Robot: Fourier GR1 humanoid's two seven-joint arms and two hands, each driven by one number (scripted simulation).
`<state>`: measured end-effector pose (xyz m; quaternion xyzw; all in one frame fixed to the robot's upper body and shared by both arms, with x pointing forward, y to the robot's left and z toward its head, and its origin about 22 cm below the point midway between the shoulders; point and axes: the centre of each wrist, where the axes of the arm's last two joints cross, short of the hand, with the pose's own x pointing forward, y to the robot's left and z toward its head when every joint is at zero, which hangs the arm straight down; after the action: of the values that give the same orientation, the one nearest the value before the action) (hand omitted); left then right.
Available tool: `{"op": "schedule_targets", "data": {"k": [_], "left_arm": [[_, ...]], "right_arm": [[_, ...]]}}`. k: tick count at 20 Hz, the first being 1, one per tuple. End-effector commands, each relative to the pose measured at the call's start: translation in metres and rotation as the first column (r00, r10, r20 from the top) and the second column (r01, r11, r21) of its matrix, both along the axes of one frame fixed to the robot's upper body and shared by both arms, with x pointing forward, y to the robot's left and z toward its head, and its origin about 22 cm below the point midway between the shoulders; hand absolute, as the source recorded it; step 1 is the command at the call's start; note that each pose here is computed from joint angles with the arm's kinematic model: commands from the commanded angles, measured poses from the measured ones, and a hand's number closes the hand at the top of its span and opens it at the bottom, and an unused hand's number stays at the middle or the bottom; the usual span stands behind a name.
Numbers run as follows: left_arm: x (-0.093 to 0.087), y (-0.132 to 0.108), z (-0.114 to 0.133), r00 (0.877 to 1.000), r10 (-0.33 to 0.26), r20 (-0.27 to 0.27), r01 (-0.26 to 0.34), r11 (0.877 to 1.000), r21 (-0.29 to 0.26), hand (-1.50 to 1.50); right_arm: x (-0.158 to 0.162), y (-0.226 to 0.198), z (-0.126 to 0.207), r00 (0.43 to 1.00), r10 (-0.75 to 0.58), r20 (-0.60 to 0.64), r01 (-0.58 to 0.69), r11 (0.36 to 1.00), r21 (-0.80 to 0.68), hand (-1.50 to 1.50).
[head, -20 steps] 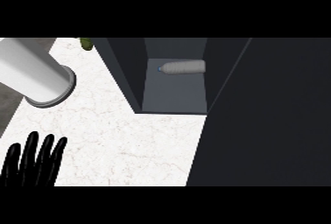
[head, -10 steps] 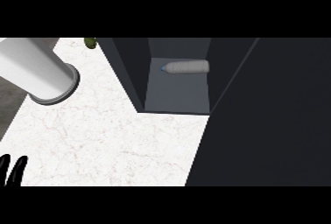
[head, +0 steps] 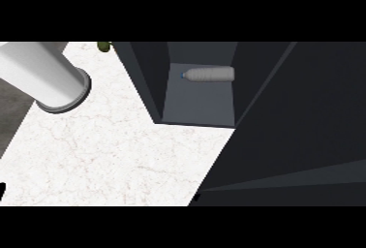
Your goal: Pick up the bottled water, place it into the cabinet and close the cabinet
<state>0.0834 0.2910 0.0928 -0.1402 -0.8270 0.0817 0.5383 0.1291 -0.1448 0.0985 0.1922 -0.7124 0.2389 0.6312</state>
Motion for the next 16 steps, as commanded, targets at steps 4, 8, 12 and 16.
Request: {"op": "schedule_targets", "data": {"k": [4, 8, 12, 16], "left_arm": [[-0.018, 0.029, 0.01, 1.0, -0.001, 0.007, 0.001, 1.0, -0.002, -1.5], [-0.018, 0.04, 0.011, 1.0, 0.004, 0.03, -0.003, 1.0, -0.01, -1.5], [-0.03, 0.054, 0.006, 1.0, 0.013, 0.012, -0.013, 0.999, -0.033, -1.5], [-0.037, 0.062, 0.006, 0.999, 0.024, 0.022, -0.023, 0.999, -0.033, -1.5]], "right_arm": [[0.024, 0.065, 0.024, 0.993, 0.117, 0.007, -0.117, 0.985, 0.125, 1.5], [0.057, 0.071, 0.032, 0.997, 0.071, -0.025, -0.066, 0.983, 0.172, 1.5], [0.089, 0.073, 0.047, 0.996, 0.073, -0.06, -0.059, 0.977, 0.207, 1.5], [0.128, 0.056, 0.066, 0.992, 0.089, -0.085, -0.062, 0.959, 0.275, 1.5]]}}
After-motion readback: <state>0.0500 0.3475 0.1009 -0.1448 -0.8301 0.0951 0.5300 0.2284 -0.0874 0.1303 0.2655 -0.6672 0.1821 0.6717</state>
